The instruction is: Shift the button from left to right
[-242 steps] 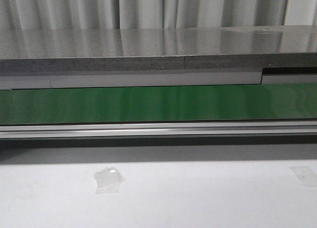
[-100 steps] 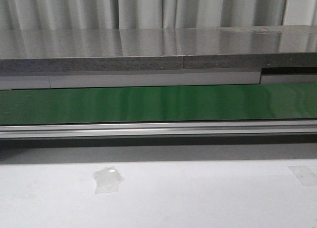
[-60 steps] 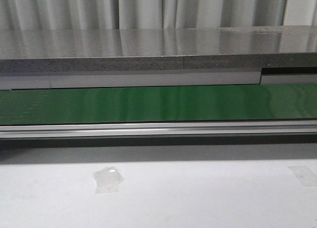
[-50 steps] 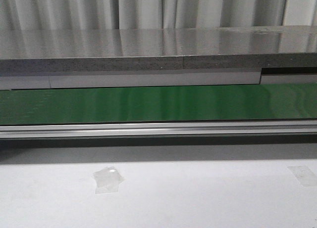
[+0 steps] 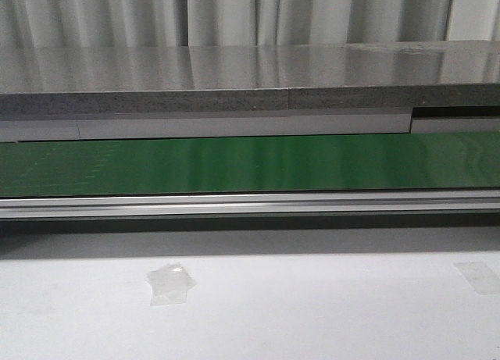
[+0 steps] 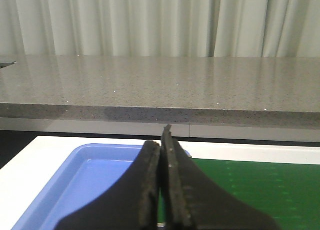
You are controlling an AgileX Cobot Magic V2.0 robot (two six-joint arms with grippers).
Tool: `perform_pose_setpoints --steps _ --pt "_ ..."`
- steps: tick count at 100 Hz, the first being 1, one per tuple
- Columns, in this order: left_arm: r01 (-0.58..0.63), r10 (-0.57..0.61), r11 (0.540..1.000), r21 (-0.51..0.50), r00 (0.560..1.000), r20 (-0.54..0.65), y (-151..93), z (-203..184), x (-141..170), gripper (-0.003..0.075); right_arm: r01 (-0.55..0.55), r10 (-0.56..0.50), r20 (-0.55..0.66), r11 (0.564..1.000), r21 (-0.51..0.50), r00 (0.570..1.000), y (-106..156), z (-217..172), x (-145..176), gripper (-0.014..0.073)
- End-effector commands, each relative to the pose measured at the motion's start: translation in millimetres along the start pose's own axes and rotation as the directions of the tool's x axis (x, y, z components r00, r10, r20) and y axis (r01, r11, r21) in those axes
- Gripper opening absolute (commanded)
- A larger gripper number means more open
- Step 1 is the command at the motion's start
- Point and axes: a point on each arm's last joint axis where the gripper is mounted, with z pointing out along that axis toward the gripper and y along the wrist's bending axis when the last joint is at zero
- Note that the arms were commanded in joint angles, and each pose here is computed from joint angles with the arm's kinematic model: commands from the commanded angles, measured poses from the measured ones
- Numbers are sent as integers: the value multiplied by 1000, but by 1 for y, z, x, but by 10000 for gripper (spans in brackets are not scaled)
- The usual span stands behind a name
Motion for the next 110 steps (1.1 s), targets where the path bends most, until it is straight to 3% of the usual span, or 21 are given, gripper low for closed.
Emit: perform_pose_setpoints --steps 1,14,45,59,110 --pt "10 -11 1000 9 995 97 -1 0 -18 -20 10 -10 54 1000 0 999 1 -6 -7 489" --pt "10 -11 1000 9 995 97 -1 0 -18 -20 10 -10 43 1000 -3 999 1 -7 -6 435" --pt "10 -11 1000 9 995 97 -1 0 -18 -20 10 -10 44 1000 -2 999 1 -7 -6 57" --pt "10 -11 1000 9 995 97 -1 0 -18 -20 10 -10 44 1000 -2 999 1 -7 -6 -68" --pt "10 -11 1000 9 995 97 -1 0 -18 -20 9 -9 44 1000 -1 999 1 -7 -6 -65"
